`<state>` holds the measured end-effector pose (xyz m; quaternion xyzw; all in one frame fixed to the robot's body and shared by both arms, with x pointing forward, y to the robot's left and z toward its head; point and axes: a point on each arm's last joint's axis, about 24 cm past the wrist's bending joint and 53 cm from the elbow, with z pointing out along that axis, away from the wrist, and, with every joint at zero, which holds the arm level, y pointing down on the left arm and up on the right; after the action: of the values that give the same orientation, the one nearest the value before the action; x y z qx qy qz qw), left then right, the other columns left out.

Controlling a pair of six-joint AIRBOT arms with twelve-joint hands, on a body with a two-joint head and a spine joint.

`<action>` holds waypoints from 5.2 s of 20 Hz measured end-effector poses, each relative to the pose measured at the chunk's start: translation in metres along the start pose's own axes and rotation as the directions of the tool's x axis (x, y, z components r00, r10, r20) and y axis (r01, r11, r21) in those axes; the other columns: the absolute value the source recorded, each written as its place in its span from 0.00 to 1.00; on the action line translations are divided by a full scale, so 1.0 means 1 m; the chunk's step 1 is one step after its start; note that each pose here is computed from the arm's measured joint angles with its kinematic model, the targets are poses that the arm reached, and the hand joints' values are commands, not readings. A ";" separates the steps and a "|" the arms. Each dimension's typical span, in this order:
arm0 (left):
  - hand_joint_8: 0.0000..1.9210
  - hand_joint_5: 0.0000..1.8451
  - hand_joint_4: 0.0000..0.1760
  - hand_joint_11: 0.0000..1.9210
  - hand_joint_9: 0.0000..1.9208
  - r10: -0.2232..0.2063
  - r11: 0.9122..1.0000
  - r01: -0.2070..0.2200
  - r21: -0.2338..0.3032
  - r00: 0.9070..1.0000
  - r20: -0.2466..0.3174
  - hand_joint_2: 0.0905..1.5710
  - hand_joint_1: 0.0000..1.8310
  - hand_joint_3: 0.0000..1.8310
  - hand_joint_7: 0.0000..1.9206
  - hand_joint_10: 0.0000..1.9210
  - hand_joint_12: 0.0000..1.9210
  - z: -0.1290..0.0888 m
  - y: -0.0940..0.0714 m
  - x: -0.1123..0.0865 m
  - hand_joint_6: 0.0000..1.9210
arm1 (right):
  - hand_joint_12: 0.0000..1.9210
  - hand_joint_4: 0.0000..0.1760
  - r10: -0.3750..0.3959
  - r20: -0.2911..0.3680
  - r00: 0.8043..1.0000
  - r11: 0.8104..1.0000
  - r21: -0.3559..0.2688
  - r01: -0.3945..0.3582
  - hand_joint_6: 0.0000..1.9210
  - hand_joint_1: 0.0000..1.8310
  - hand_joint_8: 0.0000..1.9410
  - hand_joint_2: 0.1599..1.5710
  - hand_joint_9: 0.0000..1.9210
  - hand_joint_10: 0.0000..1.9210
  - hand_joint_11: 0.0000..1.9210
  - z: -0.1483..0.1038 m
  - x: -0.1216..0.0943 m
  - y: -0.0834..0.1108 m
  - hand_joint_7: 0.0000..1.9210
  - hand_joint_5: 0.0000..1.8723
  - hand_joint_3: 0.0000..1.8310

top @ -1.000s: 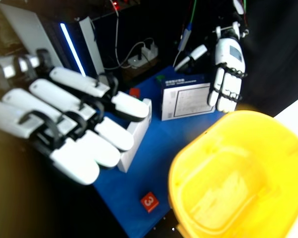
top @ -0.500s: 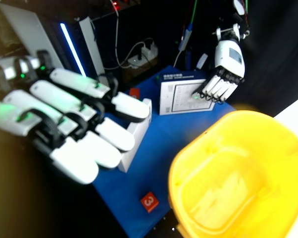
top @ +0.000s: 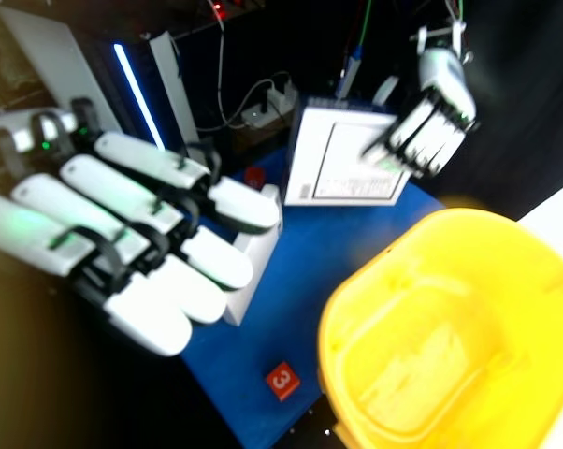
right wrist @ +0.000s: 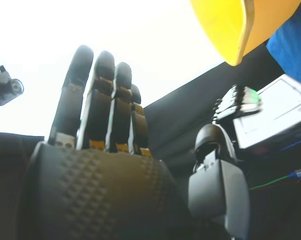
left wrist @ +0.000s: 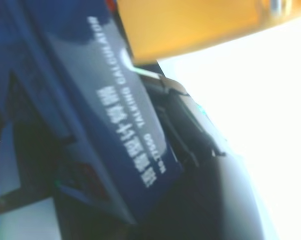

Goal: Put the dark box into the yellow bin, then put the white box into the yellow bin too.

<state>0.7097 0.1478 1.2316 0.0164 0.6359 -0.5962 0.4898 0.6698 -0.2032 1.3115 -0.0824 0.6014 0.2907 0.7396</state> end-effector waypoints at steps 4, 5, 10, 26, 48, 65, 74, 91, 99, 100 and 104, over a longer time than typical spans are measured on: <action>0.37 0.54 0.00 0.40 0.53 0.000 0.998 -0.005 0.064 0.998 0.066 0.66 0.76 0.00 0.58 0.51 0.60 0.009 -0.024 -0.027 0.50 | 0.46 0.00 0.006 -0.004 1.000 1.000 -0.010 -0.006 0.00 0.13 0.00 0.62 0.28 0.00 0.09 0.003 0.004 0.004 0.27 0.16 0.00; 0.38 0.57 0.00 0.27 0.45 0.006 0.997 -0.013 0.079 0.996 0.085 0.66 0.69 0.00 0.57 0.26 0.53 0.011 -0.029 -0.035 0.49 | 0.46 0.09 0.006 -0.003 1.000 1.000 -0.011 -0.006 0.00 0.13 0.00 0.62 0.28 0.00 0.07 0.003 0.004 0.004 0.27 0.16 0.00; 0.38 0.51 0.00 0.53 0.57 0.012 0.995 -0.028 0.097 0.986 0.166 0.66 0.76 0.00 0.55 0.52 0.50 0.020 -0.044 -0.070 0.49 | 0.47 0.07 0.017 -0.008 1.000 1.000 -0.021 -0.017 0.00 0.11 0.00 0.64 0.28 0.00 0.07 0.009 0.011 0.009 0.28 0.17 0.00; 0.23 0.66 0.00 0.54 0.66 0.077 0.997 -0.073 -0.027 0.949 0.306 0.60 0.77 0.00 0.67 0.39 0.51 0.041 -0.020 -0.130 0.18 | 0.41 0.18 0.027 -0.015 1.000 0.999 -0.040 -0.028 0.00 0.10 0.00 0.65 0.25 0.00 0.06 0.017 0.020 0.017 0.26 0.16 0.00; 0.00 0.23 0.80 0.11 0.15 -0.074 0.997 0.061 0.047 0.933 0.353 0.47 0.61 0.00 0.19 0.00 0.10 0.081 0.016 -0.103 0.00 | 0.42 0.22 0.021 -0.022 1.000 0.992 -0.122 -0.023 0.00 0.10 0.00 0.63 0.24 0.00 0.04 0.029 0.037 0.045 0.25 0.17 0.00; 0.01 0.15 0.94 0.11 0.10 -0.115 0.993 0.108 0.038 0.925 0.362 0.43 0.58 0.00 0.13 0.00 0.03 0.057 0.023 -0.111 0.01 | 0.35 0.45 0.106 -0.089 0.990 0.987 -0.111 -0.115 0.00 0.20 0.00 0.53 0.21 0.00 0.07 0.015 0.052 0.044 0.20 0.07 0.00; 0.00 0.20 0.97 0.13 0.11 -0.097 0.995 0.102 0.006 0.922 0.374 0.42 0.57 0.00 0.14 0.00 0.03 0.043 0.031 -0.111 0.00 | 0.23 0.45 0.107 -0.184 0.977 0.984 -0.122 -0.130 0.00 0.26 0.00 0.43 0.17 0.00 0.11 -0.005 0.088 0.057 0.17 0.05 0.00; 0.00 0.17 0.84 0.13 0.15 -0.097 0.995 0.098 0.014 0.934 0.344 0.41 0.52 0.00 0.14 0.01 0.03 0.045 0.026 -0.095 0.00 | 0.13 0.26 0.145 -0.400 0.905 0.981 -0.057 -0.183 0.00 0.35 0.00 0.39 0.19 0.00 0.12 -0.012 0.200 0.055 0.22 0.16 0.00; 0.00 0.19 1.00 0.11 0.15 -0.097 0.995 0.092 0.030 0.937 0.336 0.42 0.52 0.00 0.14 0.00 0.03 0.046 0.021 -0.093 0.00 | 0.63 0.00 0.170 -0.403 0.899 0.980 -0.025 -0.197 0.22 0.70 0.45 0.62 0.72 0.08 0.46 -0.011 0.206 0.046 0.60 0.64 0.00; 0.00 0.18 0.97 0.11 0.15 -0.096 0.995 0.092 0.030 0.937 0.336 0.42 0.52 0.00 0.15 0.00 0.03 0.046 0.021 -0.093 0.00 | 0.78 0.00 0.169 -0.403 0.899 0.981 -0.023 -0.195 0.13 0.70 0.52 0.63 0.64 0.45 0.50 -0.011 0.206 0.046 0.58 0.68 0.00; 0.00 0.19 0.88 0.11 0.14 -0.095 0.995 0.093 0.023 0.936 0.339 0.43 0.52 0.00 0.14 0.00 0.03 0.044 0.022 -0.094 0.00 | 0.77 0.00 0.182 -0.396 0.900 0.978 -0.022 -0.207 0.12 0.71 0.52 0.62 0.56 0.55 0.48 -0.010 0.204 0.047 0.58 0.69 0.00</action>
<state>0.7989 0.1735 1.2840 -0.1154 0.5399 -0.6150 0.5630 0.6590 -0.1019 1.1281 -0.1018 0.7329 0.3595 0.5686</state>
